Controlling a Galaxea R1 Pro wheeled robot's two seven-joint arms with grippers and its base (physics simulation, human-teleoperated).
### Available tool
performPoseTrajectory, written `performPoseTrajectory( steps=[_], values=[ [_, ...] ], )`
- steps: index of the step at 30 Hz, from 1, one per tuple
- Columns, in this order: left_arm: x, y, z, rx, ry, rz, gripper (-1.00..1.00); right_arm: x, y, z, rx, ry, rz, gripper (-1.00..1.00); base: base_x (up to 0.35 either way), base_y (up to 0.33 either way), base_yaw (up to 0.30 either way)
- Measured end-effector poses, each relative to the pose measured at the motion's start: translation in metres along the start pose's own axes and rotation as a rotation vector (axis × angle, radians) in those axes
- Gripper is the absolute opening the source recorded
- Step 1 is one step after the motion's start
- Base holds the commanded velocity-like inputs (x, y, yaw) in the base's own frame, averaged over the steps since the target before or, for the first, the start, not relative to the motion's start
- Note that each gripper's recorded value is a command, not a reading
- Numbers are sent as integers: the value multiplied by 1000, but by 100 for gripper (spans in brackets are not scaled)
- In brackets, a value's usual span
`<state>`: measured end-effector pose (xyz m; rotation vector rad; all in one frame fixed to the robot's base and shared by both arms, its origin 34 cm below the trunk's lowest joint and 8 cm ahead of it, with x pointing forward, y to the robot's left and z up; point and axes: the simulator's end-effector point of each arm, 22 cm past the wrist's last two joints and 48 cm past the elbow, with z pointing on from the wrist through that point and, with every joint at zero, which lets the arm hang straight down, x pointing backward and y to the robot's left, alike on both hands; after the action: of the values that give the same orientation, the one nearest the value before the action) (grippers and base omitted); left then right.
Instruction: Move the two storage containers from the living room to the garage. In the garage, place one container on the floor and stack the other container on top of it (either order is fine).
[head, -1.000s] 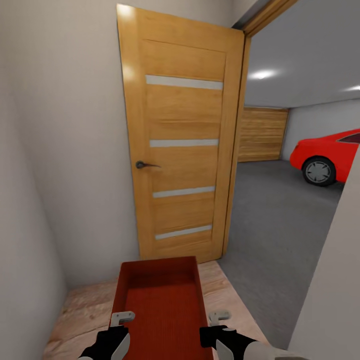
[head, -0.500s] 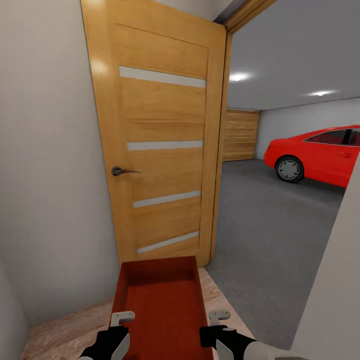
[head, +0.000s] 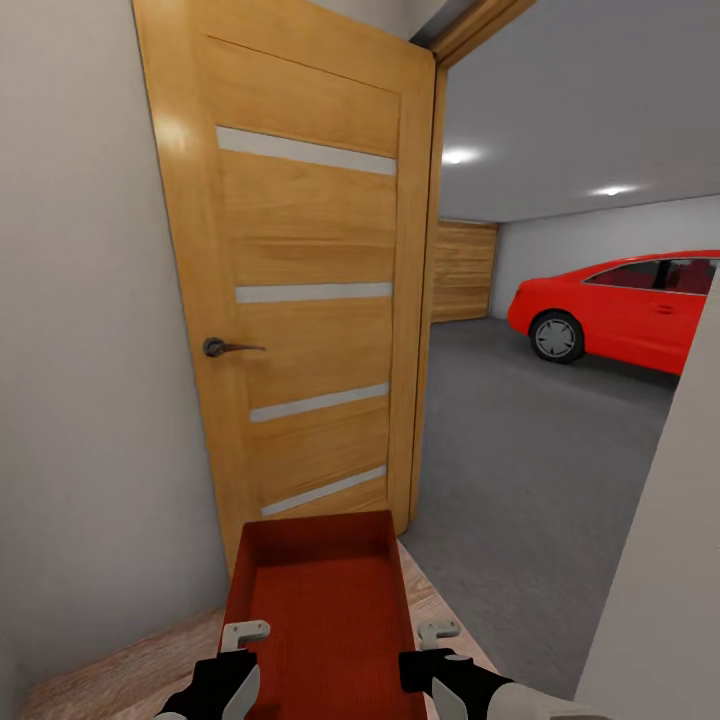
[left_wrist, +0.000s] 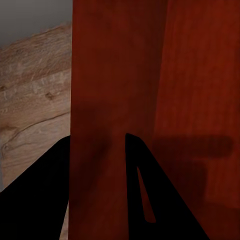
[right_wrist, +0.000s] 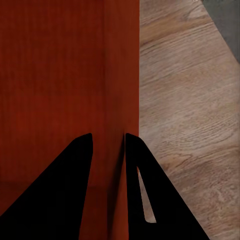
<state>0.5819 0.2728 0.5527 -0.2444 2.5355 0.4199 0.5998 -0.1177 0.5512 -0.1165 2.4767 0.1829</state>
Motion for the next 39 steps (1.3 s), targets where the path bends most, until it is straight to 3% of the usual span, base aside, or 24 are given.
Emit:
performPoseTrajectory(
  steps=[10, 17, 29, 39],
  values=[
    [-4, -1, 0, 2, -16, -8, -100, -5, 0, 0, 1, -17, -3, -100, 0, 0, 0],
    [-16, -4, -1, 14, -84, -80, -100, -36, -3, -1, 6, -92, -55, -100, 0, 6, 0],
    [-24, -3, -1, 15, -119, -56, -100, -28, -2, -2, 9, -123, -25, -100, 32, 280, -14],
    [-24, -3, -2, 16, -120, -56, -100, -28, -2, -2, 9, -124, -25, -100, 188, 202, -261]
  ],
)
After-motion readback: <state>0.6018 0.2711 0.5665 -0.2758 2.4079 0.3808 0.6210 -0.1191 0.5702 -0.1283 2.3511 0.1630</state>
